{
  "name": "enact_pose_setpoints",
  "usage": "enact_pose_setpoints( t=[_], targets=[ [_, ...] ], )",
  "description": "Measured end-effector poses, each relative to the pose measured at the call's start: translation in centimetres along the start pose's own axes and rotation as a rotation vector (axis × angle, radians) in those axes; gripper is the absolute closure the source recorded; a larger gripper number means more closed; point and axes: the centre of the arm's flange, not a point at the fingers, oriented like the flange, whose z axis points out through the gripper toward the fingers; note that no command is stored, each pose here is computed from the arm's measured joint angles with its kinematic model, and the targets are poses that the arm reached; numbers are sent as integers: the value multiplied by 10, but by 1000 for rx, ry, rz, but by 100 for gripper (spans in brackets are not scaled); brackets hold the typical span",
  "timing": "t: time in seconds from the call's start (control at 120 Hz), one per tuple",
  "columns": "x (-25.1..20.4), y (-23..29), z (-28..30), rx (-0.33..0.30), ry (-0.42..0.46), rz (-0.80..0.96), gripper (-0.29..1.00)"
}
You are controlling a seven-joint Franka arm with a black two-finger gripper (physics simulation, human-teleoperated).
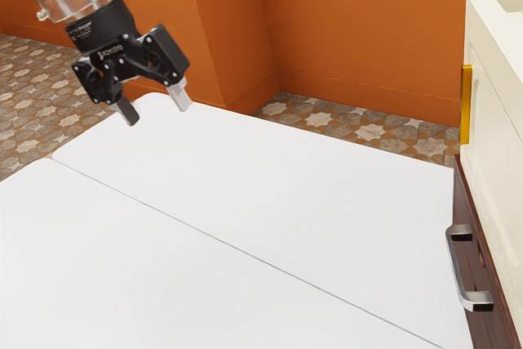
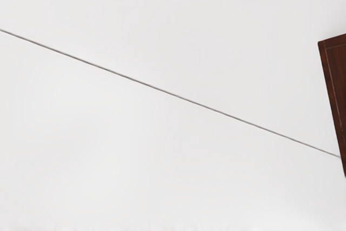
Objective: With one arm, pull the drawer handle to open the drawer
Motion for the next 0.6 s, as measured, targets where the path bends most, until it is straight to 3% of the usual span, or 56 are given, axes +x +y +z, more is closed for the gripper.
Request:
enact_pose_setpoints(
  t=[0.075, 0.175, 0.383, 0.5, 0.6],
  targets=[
    [-2, -1, 30, -63, -65, -26, 0],
    [-1, -1, 46, -146, -90, -53, 0],
    [-16, 32, 101, -194, 17, -69, 2],
    [-6, 58, 129, -243, 34, -72, 8],
    [-23, 79, 155, -245, 66, -81, 12]
  ],
)
